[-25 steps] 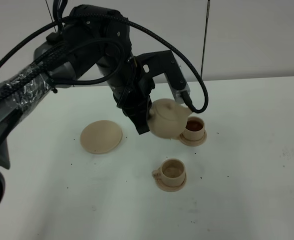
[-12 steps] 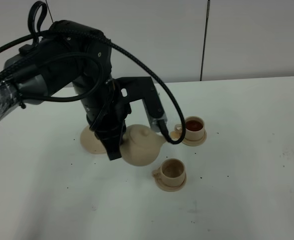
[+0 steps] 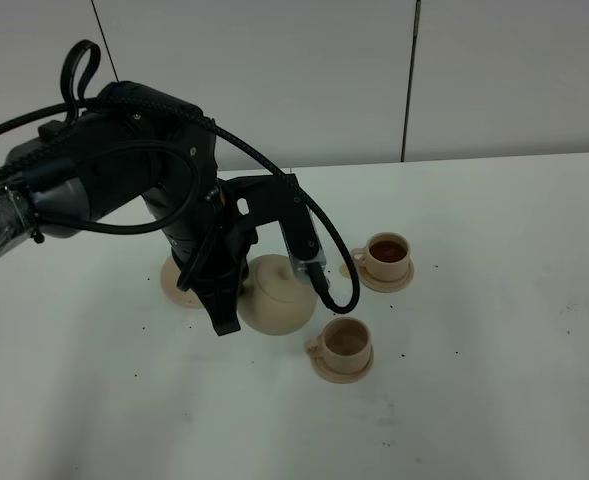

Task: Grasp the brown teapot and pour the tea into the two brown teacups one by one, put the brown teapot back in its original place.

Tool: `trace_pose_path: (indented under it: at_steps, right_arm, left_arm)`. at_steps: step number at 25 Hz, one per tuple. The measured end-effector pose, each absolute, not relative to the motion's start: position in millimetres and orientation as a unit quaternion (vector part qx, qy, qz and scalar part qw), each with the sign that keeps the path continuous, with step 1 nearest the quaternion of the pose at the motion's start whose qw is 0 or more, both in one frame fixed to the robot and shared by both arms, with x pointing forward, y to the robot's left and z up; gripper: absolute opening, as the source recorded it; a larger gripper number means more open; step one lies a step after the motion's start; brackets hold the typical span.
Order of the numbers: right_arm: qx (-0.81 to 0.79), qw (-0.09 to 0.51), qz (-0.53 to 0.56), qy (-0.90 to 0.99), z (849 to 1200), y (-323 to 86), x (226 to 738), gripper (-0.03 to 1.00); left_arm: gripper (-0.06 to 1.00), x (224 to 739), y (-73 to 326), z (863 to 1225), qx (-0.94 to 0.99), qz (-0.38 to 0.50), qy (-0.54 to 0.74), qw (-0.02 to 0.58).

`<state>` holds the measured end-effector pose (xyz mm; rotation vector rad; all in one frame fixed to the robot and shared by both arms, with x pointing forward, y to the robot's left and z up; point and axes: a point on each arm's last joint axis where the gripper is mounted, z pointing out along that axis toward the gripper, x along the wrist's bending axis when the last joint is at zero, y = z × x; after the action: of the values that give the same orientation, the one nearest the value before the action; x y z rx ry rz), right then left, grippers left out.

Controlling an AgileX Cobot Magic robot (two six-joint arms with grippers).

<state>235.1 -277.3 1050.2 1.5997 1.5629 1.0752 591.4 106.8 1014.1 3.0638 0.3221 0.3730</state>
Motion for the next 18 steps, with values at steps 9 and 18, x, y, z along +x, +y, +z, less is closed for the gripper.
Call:
trace_pose_path:
  at_steps: [9,18]
  right_arm:
    - [0.610,0.324,0.410,0.596,1050,-277,235,0.32]
    - [0.610,0.324,0.410,0.596,1050,-277,235,0.32]
  left_arm:
    - [0.17,595,105,1005,0.984,0.144,0.098,0.035]
    - [0.17,600,98,988,0.986,0.129,0.092,0.047]
